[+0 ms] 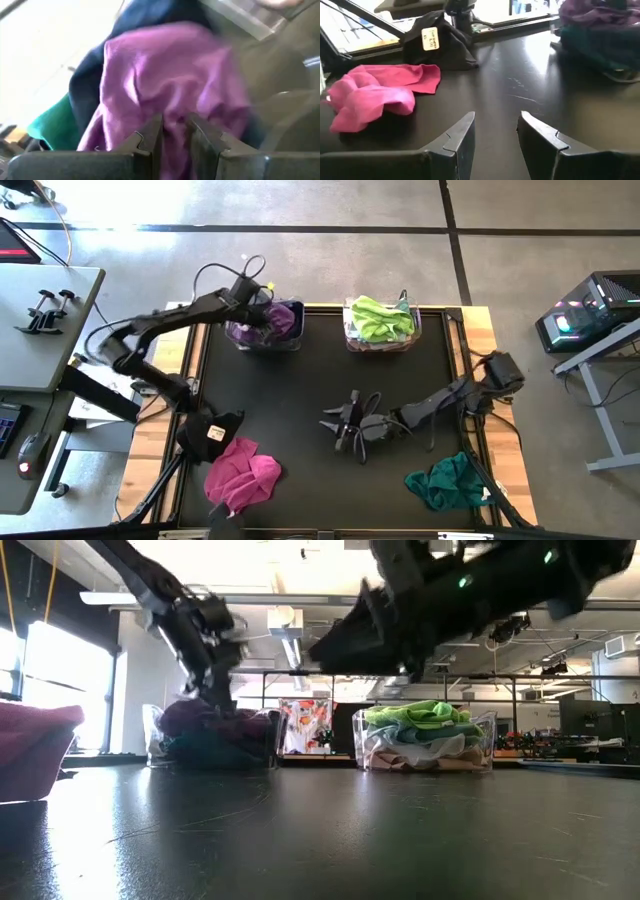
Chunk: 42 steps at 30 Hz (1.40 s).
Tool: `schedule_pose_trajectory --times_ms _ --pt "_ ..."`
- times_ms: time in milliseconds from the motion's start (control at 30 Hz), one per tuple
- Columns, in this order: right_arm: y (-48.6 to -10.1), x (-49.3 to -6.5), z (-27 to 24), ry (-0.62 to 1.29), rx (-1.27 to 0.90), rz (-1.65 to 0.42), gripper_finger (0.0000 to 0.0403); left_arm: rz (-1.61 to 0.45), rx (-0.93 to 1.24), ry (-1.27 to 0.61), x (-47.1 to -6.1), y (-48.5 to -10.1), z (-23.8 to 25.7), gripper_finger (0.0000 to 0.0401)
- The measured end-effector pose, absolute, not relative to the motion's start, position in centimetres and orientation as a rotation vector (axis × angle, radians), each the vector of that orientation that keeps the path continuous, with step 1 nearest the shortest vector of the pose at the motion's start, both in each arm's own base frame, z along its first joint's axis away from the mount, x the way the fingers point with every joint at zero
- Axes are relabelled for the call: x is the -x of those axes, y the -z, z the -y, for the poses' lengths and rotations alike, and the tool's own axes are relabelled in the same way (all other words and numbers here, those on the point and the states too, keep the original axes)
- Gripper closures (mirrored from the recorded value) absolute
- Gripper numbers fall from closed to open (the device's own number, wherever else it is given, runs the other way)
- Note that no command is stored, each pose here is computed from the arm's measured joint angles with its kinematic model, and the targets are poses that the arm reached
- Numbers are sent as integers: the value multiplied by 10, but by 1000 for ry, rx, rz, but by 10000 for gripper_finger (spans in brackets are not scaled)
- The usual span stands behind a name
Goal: Sort towels by color in basket
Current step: Put the violet microfiber towel into the left transparent bin, then put the green kitchen towel into the left transparent bin
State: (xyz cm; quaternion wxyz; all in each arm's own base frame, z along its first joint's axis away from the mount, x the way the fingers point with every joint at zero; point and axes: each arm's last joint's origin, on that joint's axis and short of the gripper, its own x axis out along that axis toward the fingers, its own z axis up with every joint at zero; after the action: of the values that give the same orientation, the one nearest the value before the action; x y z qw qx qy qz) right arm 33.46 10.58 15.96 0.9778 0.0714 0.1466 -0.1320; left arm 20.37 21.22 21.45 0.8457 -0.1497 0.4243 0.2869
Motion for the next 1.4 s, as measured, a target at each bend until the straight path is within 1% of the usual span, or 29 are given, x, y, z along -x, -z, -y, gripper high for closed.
schedule_pose_trajectory --times_ms 67,167,233,333,433,500,600,700,800,867,967,1067,1167,1267,1333,1400 --pt "-170 -326 -107 313 -120 -326 265 -829 298 -597 -205 -230 -199 327" --pt "-189 -306 -109 390 -95 -366 265 -768 243 -523 -208 -243 -169 327" --pt "-202 -292 -113 381 -101 -391 265 -706 211 -468 -212 -247 -147 327" --pt "-214 -268 -118 314 -110 -501 265 -595 157 -365 -217 -251 -113 327" --pt "-227 -251 -126 185 -185 -685 265 -498 99 -248 -219 -253 -80 327" --pt "-238 -242 -133 140 -245 -824 265 -437 59 -173 -220 -253 -62 327" --pt "-247 -229 -144 175 -302 -1059 265 -358 24 -79 -220 -249 -38 327" --pt "-253 -218 -154 278 -330 -1259 265 -301 14 -10 -221 -242 -18 327" --pt "-249 -206 -167 379 -382 -1428 265 -292 3 57 -221 -235 -2 327" --pt "-244 -199 -179 361 -458 -1540 265 -294 -2 89 -221 -232 5 327" --pt "-236 -190 -195 361 -508 -1598 256 -287 -12 107 -219 -230 13 327" --pt "-227 -185 -204 400 -590 -1590 231 -284 -22 86 -218 -227 17 327" --pt "-214 -181 -209 422 -668 -1592 193 -275 -37 55 -218 -225 18 327" --pt "-198 -176 -212 408 -751 -1647 158 -264 -37 44 -218 -225 18 327" --pt "-184 -169 -211 397 -781 -1711 147 -266 -35 41 -218 -225 18 327" --pt "-170 -162 -207 399 -787 -1774 145 -269 -30 41 -218 -225 18 327"
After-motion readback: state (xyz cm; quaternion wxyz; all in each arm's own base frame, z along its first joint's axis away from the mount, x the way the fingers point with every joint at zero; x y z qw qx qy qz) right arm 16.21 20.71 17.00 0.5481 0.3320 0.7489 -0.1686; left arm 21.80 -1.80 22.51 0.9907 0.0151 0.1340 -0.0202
